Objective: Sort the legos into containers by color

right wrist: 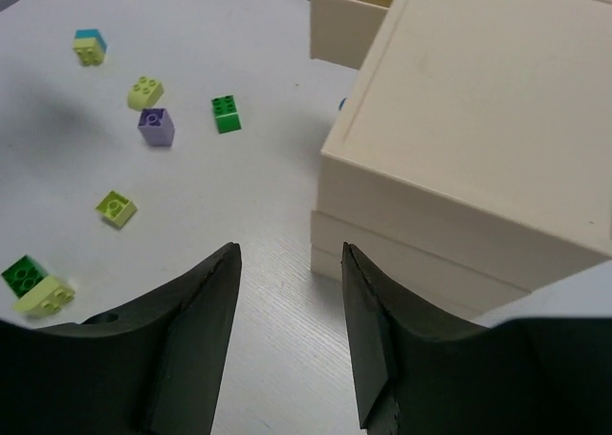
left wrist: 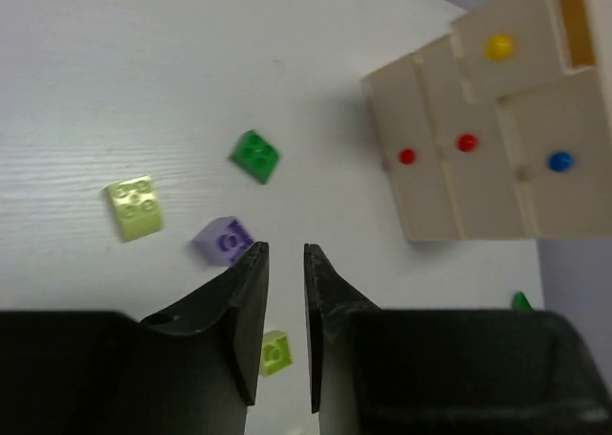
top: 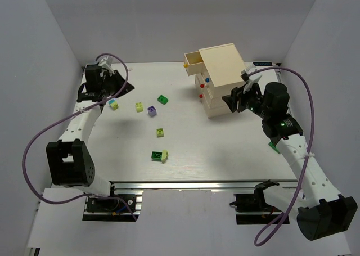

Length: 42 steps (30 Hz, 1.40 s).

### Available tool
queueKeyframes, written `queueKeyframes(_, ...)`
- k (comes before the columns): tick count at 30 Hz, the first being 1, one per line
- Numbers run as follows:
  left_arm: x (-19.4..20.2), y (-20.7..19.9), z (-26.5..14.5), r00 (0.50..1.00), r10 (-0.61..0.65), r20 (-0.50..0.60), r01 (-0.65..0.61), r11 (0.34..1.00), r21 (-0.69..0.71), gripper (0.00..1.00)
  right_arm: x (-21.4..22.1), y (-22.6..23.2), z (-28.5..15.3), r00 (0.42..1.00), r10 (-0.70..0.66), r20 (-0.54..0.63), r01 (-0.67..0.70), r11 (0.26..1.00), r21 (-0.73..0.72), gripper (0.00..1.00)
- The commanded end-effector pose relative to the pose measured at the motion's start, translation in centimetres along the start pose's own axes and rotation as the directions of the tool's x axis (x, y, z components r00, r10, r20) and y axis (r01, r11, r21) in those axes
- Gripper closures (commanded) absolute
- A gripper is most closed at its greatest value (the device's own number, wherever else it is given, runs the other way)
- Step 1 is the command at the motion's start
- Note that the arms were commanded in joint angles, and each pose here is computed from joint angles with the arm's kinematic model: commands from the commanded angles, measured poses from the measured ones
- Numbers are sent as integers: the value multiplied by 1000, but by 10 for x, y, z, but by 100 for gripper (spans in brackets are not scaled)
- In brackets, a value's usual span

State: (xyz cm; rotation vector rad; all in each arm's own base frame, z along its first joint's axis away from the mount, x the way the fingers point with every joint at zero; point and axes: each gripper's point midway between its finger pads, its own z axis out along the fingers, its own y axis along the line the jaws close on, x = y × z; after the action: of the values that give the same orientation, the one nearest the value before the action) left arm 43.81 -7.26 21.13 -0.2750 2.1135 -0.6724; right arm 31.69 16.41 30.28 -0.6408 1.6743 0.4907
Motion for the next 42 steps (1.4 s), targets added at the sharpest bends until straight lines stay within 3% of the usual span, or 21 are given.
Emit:
queueKeyframes(1,2,-61,-22,992,123,5,-119,945,304,66,-30,-24,-4,995,12,95,-23,992,120,48)
queueKeyframes(4,28,-108,-28,991,125,-46,-85,862,500,47,-41,-51,-7,992,34,125,-64,968,244,55)
queueKeyframes(6,31,-132,-30,992,123,-26,-88,825,559,42,-44,-62,-4,991,45,126,-78,958,275,55)
queueKeyframes(8,42,-157,-29,989,145,-34,-96,794,600,36,-53,-69,2,991,55,122,-86,961,262,45)
queueKeyframes(11,55,-184,-23,984,169,-53,-97,765,637,34,-65,-78,15,993,74,94,-94,969,229,19)
queueKeyframes(15,65,-211,-12,983,176,-53,-97,742,664,32,-74,-100,32,988,148,52,-156,967,204,16)
queueKeyframes(20,59,-222,8,996,83,11,-72,773,630,28,-58,-145,58,978,209,-18,-199,953,226,11)
queueKeyframes(30,75,-249,61,1000,-1,-21,14,778,628,31,-24,-163,78,953,286,-101,-281,958,65,14)
queueKeyframes(42,80,-267,114,999,-15,-43,38,792,610,31,15,-186,88,924,350,-156,-347,937,47,22)
